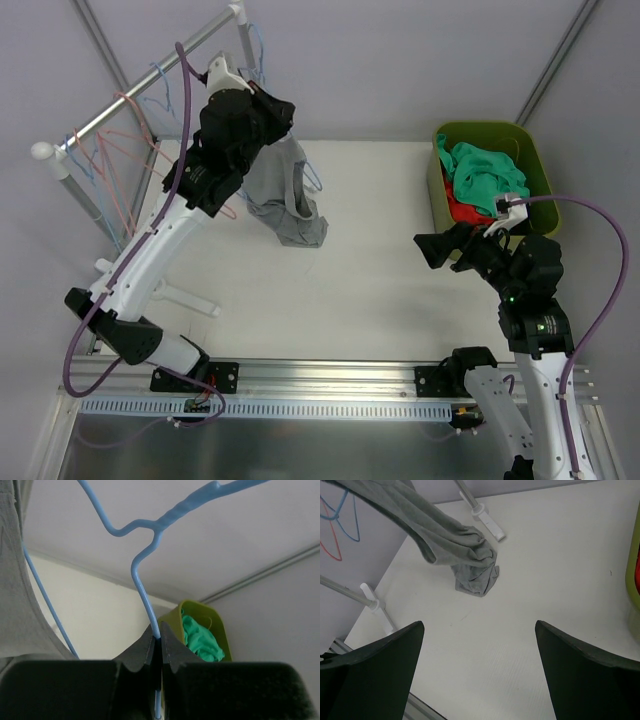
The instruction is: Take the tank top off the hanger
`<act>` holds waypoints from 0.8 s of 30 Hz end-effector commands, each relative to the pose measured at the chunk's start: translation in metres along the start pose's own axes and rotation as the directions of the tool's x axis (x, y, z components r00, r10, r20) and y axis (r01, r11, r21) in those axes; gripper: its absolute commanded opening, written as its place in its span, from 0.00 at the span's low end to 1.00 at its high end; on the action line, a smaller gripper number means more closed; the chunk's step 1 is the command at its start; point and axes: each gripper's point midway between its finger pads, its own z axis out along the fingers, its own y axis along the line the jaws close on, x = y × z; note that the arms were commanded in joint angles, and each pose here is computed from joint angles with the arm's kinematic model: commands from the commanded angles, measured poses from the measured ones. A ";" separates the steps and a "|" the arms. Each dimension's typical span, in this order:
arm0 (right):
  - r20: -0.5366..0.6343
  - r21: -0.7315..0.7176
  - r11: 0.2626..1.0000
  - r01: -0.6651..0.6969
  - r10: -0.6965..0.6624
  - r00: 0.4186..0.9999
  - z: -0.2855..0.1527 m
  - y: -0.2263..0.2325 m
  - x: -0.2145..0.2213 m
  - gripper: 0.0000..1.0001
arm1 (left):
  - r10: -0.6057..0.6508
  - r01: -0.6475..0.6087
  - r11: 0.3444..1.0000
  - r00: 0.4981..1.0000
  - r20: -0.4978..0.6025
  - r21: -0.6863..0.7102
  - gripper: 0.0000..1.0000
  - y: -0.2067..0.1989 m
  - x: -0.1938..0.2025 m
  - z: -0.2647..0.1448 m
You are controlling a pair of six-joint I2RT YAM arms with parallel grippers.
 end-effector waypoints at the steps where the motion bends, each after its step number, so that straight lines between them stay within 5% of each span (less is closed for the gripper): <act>1: 0.040 -0.022 1.000 0.018 -0.018 0.999 -0.002 0.007 -0.010 0.99 | -0.050 0.051 0.992 0.999 -0.014 0.113 0.00 -0.020 -0.003 -0.027; 6: 0.017 -0.042 0.999 0.030 -0.029 0.999 0.010 0.004 -0.007 1.00 | -0.008 0.070 0.950 0.979 -0.202 0.303 0.00 -0.040 0.032 -0.065; 9: -0.045 -0.111 0.993 0.026 -0.031 0.999 0.022 0.011 -0.003 0.99 | 0.122 0.096 0.861 0.914 -0.386 0.499 0.00 -0.064 0.073 -0.107; 15: -0.159 -0.428 0.902 -0.056 -0.014 0.987 0.045 0.055 0.001 0.91 | 0.438 0.259 0.606 0.681 -0.587 0.753 0.00 -0.070 0.150 -0.211; 18: -0.195 -0.491 0.869 -0.056 -0.047 0.980 0.059 0.069 0.007 0.77 | 0.465 0.279 0.608 0.634 -0.618 0.744 0.00 -0.051 0.171 -0.228; 24: -0.186 -0.444 0.896 0.021 -0.116 0.976 0.084 0.076 0.022 0.72 | 0.459 0.281 0.617 0.630 -0.626 0.735 0.00 -0.037 0.177 -0.244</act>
